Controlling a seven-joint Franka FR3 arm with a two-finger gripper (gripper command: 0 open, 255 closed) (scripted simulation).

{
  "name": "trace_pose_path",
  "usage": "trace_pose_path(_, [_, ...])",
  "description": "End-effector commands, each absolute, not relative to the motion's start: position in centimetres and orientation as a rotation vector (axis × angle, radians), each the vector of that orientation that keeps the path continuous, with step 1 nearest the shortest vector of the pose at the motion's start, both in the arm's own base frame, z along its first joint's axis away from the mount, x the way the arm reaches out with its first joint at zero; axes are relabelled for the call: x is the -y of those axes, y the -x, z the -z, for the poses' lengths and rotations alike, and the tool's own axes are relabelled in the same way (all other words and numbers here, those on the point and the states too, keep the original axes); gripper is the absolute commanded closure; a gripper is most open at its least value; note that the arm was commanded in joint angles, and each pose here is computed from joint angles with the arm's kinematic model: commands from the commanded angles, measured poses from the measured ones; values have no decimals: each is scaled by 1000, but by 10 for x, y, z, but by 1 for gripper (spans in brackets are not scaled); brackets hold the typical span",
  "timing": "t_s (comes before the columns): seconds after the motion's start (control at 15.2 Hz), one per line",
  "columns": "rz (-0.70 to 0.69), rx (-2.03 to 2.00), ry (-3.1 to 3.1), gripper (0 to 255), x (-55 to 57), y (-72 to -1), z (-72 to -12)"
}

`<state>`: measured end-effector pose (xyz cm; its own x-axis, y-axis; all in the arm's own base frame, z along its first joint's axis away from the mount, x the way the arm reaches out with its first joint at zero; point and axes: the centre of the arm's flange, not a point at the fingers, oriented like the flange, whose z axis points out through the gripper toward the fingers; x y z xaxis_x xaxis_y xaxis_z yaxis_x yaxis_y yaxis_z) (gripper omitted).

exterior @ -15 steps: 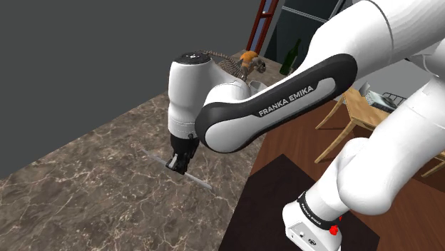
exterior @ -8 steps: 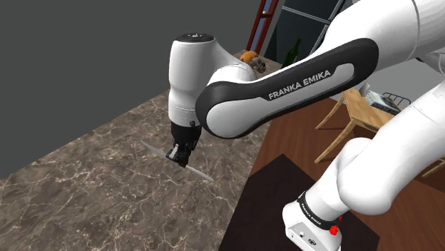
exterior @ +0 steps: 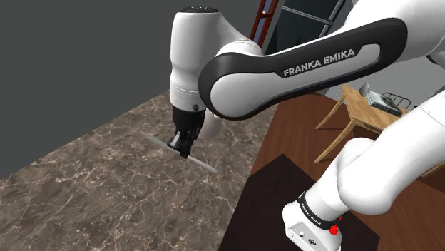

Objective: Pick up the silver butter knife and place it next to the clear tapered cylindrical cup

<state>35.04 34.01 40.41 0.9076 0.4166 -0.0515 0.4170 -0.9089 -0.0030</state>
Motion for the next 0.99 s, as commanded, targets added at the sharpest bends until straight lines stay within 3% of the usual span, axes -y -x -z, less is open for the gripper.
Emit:
trace_pose_path(0.0, [81,-669,-3060,255,-341,-350,-416])
trace_pose_path(0.92, [81,-669,-3060,255,-341,-350,-490])
